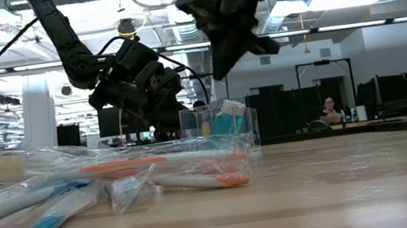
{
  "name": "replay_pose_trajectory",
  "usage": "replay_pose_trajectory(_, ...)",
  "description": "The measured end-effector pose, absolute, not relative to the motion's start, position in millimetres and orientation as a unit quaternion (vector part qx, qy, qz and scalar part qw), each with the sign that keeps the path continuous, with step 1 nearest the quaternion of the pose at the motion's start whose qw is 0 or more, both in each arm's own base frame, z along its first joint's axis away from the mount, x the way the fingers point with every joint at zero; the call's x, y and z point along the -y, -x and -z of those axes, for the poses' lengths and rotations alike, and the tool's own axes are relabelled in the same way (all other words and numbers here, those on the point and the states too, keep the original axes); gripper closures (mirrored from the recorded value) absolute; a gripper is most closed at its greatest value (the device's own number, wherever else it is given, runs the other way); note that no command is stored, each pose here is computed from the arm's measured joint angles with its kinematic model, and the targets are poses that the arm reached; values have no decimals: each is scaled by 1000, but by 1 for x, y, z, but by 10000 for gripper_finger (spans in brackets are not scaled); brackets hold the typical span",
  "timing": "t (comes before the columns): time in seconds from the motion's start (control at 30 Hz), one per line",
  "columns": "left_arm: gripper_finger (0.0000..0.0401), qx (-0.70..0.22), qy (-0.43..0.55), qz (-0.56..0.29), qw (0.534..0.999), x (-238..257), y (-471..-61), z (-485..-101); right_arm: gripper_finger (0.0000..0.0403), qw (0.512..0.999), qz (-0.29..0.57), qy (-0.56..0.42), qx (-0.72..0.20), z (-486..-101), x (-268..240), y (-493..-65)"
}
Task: Pick & Place toothbrushing station
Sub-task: Adjust the mouthwashes in the transparent organizer
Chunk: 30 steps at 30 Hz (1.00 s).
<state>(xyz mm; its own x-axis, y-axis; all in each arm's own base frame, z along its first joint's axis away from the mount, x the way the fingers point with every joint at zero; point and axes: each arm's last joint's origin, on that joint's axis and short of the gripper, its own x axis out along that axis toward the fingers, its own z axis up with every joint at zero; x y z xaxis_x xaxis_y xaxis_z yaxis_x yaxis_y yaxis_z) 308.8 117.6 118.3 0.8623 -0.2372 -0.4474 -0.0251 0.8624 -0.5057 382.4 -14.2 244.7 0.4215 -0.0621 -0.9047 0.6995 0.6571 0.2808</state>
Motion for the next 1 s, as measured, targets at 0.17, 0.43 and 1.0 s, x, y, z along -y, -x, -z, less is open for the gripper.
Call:
replay_pose_trajectory(0.17,400,-256,258,56,930,-118,-309,-118,403,770,250,-328,-487,-240,18,-383)
replay_pose_trajectory(0.43,400,-256,263,55,929,-118,-309,-119,403,765,254,-321,-497,-233,25,-384)
replay_pose_trajectory(1.0,400,-253,261,56,930,-118,-309,-119,403,752,256,-317,-518,-231,37,-379)
